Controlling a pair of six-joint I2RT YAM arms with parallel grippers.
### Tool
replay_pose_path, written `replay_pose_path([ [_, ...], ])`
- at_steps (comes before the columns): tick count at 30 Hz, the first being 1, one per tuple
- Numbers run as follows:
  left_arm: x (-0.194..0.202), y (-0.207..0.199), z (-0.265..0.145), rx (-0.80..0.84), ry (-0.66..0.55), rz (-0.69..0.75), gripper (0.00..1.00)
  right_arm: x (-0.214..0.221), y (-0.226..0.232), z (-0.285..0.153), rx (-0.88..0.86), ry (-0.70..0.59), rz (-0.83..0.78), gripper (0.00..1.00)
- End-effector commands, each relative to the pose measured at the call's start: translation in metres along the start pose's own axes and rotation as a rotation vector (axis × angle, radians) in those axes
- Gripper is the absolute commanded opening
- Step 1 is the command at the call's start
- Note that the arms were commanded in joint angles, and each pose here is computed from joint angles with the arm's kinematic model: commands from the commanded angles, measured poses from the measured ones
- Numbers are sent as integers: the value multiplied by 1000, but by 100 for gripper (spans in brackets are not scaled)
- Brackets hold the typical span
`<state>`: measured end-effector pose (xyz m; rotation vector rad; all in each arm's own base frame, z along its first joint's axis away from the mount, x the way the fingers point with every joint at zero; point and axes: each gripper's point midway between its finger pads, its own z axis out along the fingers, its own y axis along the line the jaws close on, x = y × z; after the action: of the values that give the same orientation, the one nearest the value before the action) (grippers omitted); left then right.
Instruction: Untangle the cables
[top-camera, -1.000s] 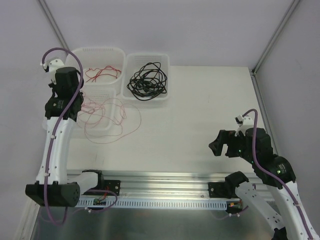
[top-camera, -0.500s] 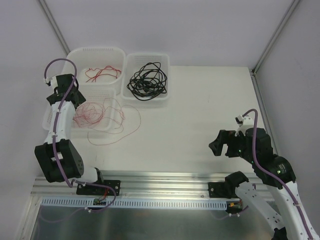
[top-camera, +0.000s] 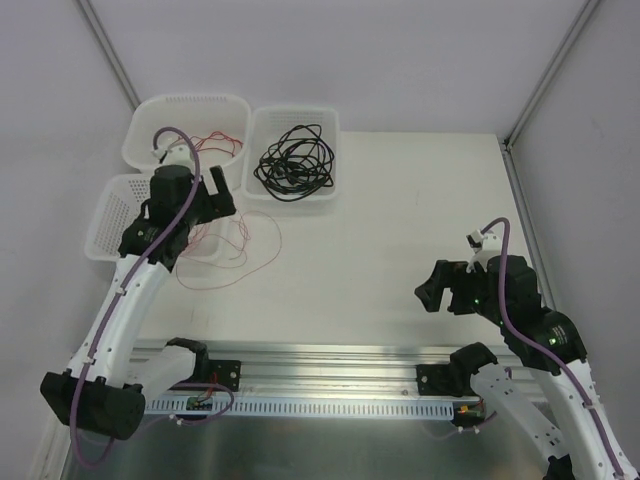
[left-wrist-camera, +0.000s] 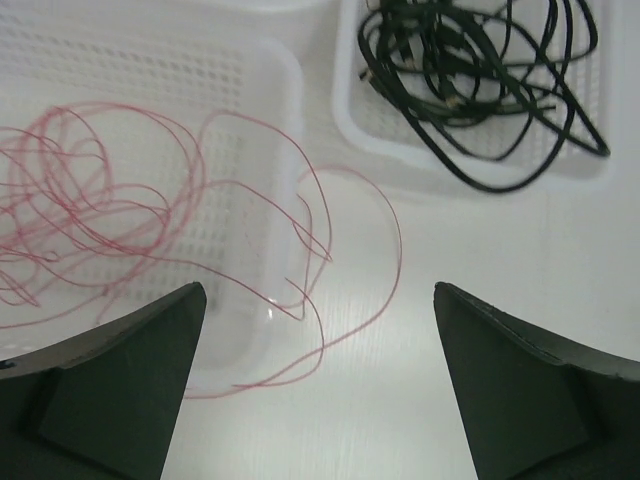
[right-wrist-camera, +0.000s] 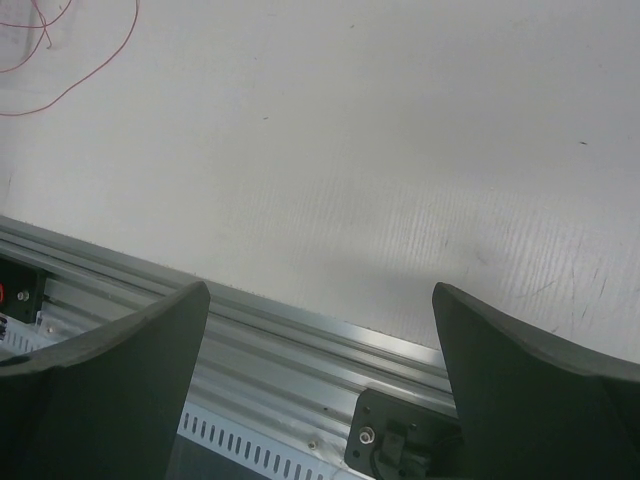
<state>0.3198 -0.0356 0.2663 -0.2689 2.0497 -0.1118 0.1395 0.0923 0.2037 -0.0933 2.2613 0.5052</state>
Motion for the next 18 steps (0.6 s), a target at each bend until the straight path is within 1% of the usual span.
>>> replay_pose_path([
  [1,56,-20,9,29,144,2,99,-6,5,1,-19,-24,11,99],
  [2,69,-20,12,7,166,10,99,-6,4,2,-16,-23,12,100],
  [3,83,-29,17,5,200,31,99,-5,4,1,-17,-22,11,100],
  [4,91,-34,19,-5,215,31,99,-4,4,2,-17,-19,10,100],
  [5,94,-32,24,-52,205,49,99,-4,3,3,-16,-19,10,99],
  [6,106,-35,34,-81,237,86,99,-3,4,4,-18,-15,10,100],
  [7,113,-46,36,-72,246,139,99,-2,3,4,-16,-12,11,100],
  [8,112,-49,41,-91,239,173,99,-3,4,4,-19,-15,11,100],
  [9,122,-47,53,-144,263,240,99,-3,3,3,-17,-15,8,100],
  [10,125,-48,58,-158,269,314,99,-3,4,2,-18,-17,8,100],
  [13,127,-43,71,-214,289,464,99,-4,-1,-3,6,-28,-9,100],
  [15,127,-38,79,-257,295,535,99,-2,-6,-5,30,-27,-20,99],
  [17,118,-28,84,-323,279,626,99,-1,-9,-4,39,-27,-22,99],
  [18,122,-25,89,-347,295,671,99,0,-10,-3,40,-25,-21,99],
])
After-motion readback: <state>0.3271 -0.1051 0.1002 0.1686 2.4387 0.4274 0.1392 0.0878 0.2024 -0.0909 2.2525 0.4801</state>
